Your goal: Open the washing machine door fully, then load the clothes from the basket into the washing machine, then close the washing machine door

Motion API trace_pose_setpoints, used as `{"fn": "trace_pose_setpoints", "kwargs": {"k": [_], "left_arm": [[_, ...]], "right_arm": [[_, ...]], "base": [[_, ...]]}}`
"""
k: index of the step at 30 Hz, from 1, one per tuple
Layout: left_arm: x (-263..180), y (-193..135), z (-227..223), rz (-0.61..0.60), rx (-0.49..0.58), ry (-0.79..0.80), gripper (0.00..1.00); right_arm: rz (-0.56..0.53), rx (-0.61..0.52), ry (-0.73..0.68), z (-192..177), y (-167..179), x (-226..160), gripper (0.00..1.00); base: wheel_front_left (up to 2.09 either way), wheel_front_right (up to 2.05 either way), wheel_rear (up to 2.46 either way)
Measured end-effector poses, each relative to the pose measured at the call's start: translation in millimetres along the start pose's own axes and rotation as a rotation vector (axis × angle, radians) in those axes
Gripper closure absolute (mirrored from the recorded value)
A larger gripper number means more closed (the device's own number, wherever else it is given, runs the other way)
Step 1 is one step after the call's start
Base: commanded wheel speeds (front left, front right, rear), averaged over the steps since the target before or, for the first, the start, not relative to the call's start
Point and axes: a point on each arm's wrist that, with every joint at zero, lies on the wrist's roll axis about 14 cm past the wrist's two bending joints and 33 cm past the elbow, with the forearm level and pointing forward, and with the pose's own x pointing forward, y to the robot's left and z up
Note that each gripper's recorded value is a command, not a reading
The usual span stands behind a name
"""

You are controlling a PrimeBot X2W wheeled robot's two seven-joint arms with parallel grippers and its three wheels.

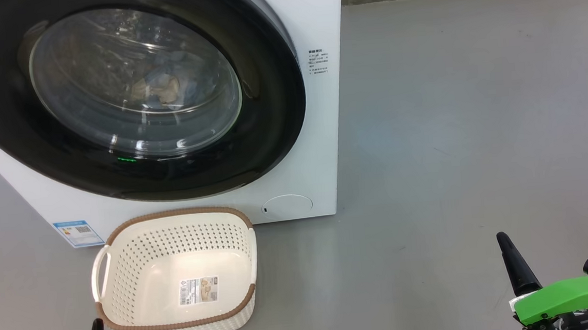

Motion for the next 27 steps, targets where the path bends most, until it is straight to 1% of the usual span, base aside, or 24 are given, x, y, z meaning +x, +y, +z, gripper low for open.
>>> {"fn": "trace_pose_setpoints", "kwargs": {"k": [8,22,27], "left_arm": [[4.6,-10.1,1.6,-0.023,-0.086,-0.001,1.00],[4.6,-12.4,4.3,-0.030,-0.226,0.002,1.00],[8.5,-19.8,8.9,-0.052,-0.279,-0.004,1.00]], "right_arm": [[0.004,0.082,-0.002,1.4,2.8,0.7,1.00],[0.018,0.232,-0.005,2.3,9.0,1.5,1.00],[0.022,0.288,-0.014,6.6,9.5,1.7,1.00]], "base": [[0.00,0.00,0.00],[0.00,0.00,0.00],[0.00,0.00,0.00]]}}
